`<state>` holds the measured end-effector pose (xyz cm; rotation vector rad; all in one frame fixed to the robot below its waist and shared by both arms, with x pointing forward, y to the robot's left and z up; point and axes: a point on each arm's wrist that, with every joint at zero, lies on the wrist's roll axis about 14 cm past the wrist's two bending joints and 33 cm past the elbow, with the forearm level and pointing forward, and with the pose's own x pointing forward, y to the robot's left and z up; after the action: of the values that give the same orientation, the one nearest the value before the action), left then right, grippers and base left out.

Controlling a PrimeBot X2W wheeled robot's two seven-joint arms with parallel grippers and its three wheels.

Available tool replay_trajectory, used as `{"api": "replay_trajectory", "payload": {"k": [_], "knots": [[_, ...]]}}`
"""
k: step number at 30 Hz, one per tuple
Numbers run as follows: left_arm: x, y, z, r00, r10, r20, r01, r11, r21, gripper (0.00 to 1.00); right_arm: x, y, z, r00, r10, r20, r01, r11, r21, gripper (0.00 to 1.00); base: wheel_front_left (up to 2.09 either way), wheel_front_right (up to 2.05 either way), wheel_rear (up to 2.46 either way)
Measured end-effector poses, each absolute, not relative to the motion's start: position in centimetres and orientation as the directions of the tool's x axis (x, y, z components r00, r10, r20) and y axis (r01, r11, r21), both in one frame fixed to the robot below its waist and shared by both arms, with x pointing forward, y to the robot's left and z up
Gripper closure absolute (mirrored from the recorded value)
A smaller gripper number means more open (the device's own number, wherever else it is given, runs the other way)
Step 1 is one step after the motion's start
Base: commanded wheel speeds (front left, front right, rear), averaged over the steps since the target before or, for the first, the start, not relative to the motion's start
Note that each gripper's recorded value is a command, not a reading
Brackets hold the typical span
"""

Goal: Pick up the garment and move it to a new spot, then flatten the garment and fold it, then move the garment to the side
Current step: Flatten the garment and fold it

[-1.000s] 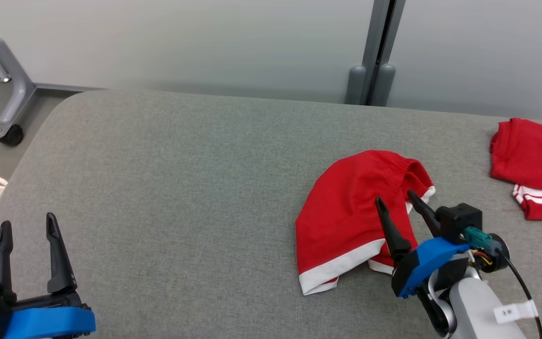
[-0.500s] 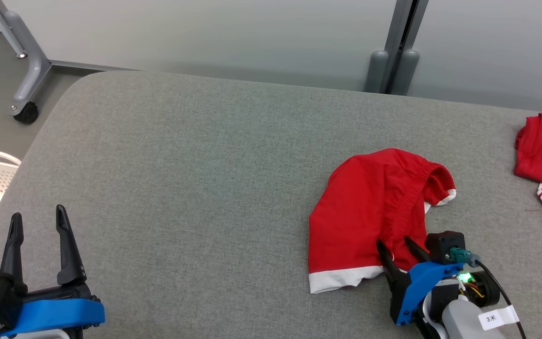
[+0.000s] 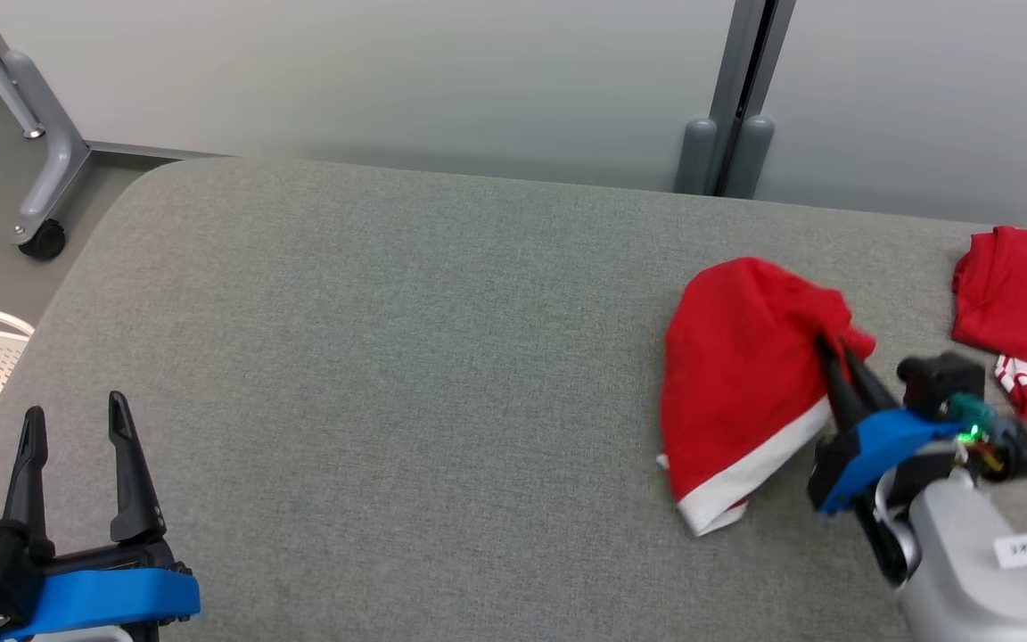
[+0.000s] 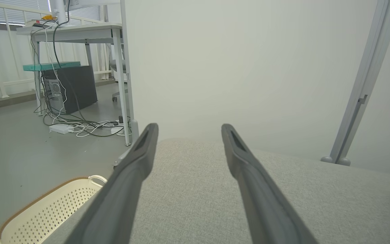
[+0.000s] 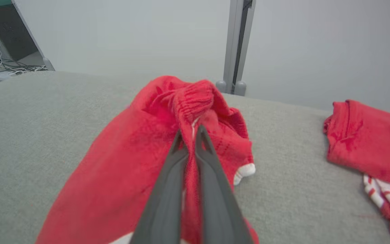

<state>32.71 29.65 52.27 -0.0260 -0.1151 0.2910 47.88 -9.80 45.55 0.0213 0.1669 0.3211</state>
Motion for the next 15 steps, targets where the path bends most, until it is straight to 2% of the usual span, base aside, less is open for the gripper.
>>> {"api": "replay_trajectory", "payload": {"k": [3, 6, 10, 11, 13, 15], "knots": [[32.6, 29.7, 52.3, 0.950, 0.293, 0.111, -0.289, 0.956, -0.051, 0.00, 49.4, -8.9, 48.8, 0.935, 0.346, -0.074, -0.347, 0.938, 0.005, 1.00, 0.00, 0.00, 0.00], [32.4, 29.6, 52.3, 0.948, 0.296, 0.113, -0.292, 0.955, -0.055, 0.00, 49.4, -5.8, 50.6, 0.906, 0.422, -0.038, -0.423, 0.906, -0.024, 1.00, 0.00, 0.00, 0.00], [32.1, 29.8, 52.2, 0.946, 0.303, 0.112, -0.298, 0.953, -0.056, 0.00, 47.4, 0.0, 50.9, 0.832, 0.553, -0.048, -0.555, 0.832, -0.021, 1.00, 0.00, 0.00, 0.00], [32.1, 29.8, 52.2, 0.946, 0.303, 0.112, -0.298, 0.953, -0.056, 0.00, 47.4, 0.0, 50.9, 0.832, 0.553, -0.048, -0.555, 0.832, -0.021, 1.00, 0.00, 0.00, 0.00], [31.8, 29.7, 52.0, 0.947, 0.305, 0.105, -0.300, 0.952, -0.058, 0.00, 45.0, 4.0, 49.6, 0.756, 0.648, -0.095, -0.652, 0.758, -0.015, 1.00, 0.00, 0.00, 0.00], [31.8, 29.8, 51.9, 0.946, 0.308, 0.103, -0.303, 0.951, -0.059, 0.00, 44.1, 5.1, 49.1, 0.731, 0.674, -0.106, -0.678, 0.735, -0.002, 1.00, 0.00, 0.00, 0.00]]}}
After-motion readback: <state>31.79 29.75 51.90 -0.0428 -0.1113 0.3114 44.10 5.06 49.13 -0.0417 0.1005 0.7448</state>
